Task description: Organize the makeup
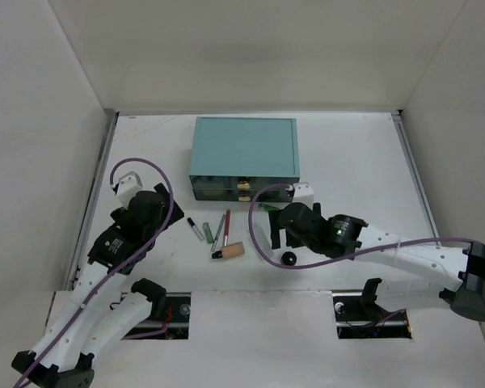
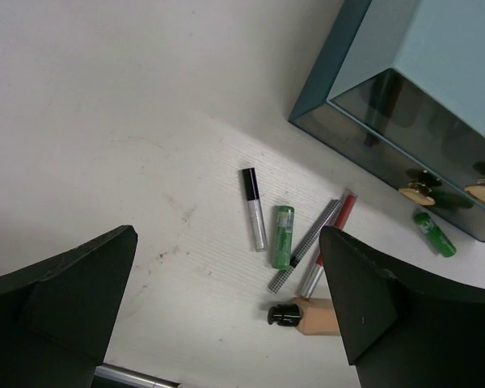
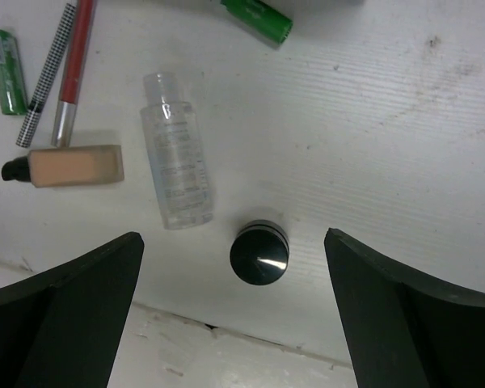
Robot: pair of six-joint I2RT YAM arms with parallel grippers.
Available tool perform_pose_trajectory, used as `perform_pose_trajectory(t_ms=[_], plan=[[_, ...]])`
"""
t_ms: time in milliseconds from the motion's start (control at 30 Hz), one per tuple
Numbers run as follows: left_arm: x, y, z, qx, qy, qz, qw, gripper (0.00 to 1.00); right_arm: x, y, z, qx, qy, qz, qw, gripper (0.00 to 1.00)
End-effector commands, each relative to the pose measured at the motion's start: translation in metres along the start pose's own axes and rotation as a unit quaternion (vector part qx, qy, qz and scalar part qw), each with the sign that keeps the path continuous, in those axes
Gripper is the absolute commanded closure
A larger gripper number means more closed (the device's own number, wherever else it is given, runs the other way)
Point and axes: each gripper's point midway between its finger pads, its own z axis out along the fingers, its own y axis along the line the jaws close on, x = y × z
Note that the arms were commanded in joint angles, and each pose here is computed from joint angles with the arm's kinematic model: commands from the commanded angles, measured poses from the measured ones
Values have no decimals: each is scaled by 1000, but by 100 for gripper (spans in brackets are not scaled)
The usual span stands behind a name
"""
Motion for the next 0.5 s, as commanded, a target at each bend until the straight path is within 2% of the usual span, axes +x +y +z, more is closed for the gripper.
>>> perform_pose_trajectory(t_ms=[0,167,467], plan=[[-13,-10,-1,10,-10,19,1000,0,-35,19,-8,-18,-57,20,998,0],[-31,-26,0,25,-28,30,999,0,-29,19,-2,-9,-52,10,999,0],[-82,-76,20,76,-60,25,995,0,-53,36,-14,-51,-101,31,993,0]])
